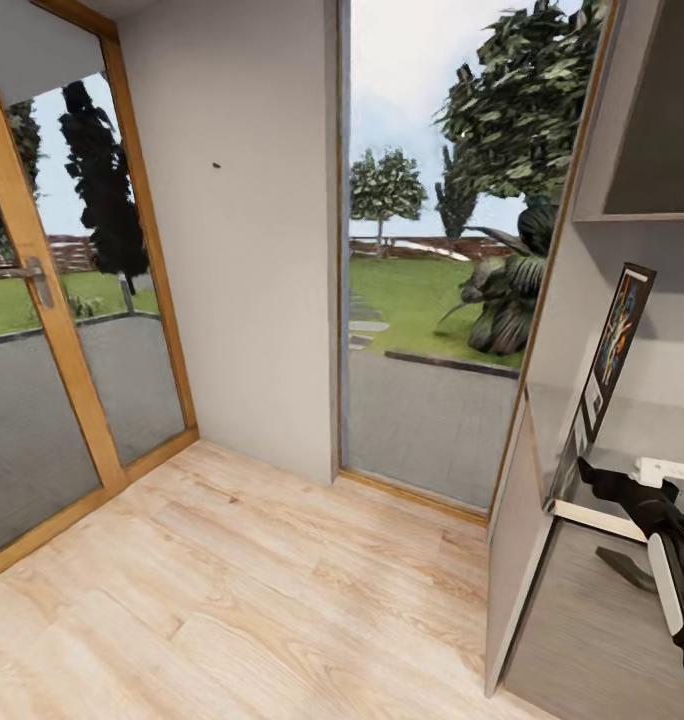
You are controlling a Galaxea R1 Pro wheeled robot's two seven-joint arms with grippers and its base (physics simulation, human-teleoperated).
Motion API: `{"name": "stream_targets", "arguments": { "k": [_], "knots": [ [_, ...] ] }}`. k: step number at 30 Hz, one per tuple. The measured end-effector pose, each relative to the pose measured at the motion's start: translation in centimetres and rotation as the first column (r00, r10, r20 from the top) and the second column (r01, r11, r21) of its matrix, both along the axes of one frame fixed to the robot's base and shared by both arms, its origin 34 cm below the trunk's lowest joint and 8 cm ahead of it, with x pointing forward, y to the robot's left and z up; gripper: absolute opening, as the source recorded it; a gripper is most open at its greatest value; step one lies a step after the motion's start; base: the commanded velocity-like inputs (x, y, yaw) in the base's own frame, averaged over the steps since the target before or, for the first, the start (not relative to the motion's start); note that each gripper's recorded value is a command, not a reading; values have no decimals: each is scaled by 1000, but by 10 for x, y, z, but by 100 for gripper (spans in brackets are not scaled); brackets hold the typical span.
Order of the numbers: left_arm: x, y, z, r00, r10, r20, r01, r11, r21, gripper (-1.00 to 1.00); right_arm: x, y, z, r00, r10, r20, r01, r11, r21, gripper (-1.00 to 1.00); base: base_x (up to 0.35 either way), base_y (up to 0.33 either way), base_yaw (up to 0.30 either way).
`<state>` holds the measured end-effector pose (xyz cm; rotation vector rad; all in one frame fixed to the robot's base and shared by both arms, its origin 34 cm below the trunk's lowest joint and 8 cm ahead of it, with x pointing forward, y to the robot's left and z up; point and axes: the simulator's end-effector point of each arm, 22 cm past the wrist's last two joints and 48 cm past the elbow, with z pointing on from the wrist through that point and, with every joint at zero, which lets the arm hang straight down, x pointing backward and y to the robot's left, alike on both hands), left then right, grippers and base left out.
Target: Pick up the poster from the kitchen countertop and hang it on one of the wall nails in the kitchen.
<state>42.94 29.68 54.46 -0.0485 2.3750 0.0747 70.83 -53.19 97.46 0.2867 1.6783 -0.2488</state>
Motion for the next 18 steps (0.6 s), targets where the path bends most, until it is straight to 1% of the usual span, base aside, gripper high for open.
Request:
{"name": "stream_targets", "arguments": {
  "k": [3, 18],
  "knots": [
    [3, -10, 2, 1000, 1, 7, -1, 1000, -15, 100, 0, 0, 1, 1000, 0, 1, 0, 1000, -1, 100, 0, 0, -15],
    [3, -10, 2, 1000, 1, 8, -1, 1000, -15, 100, 0, 0, 1, 1000, 0, 2, 0, 1000, -1, 100, 0, 0, -15]
  ]
}}
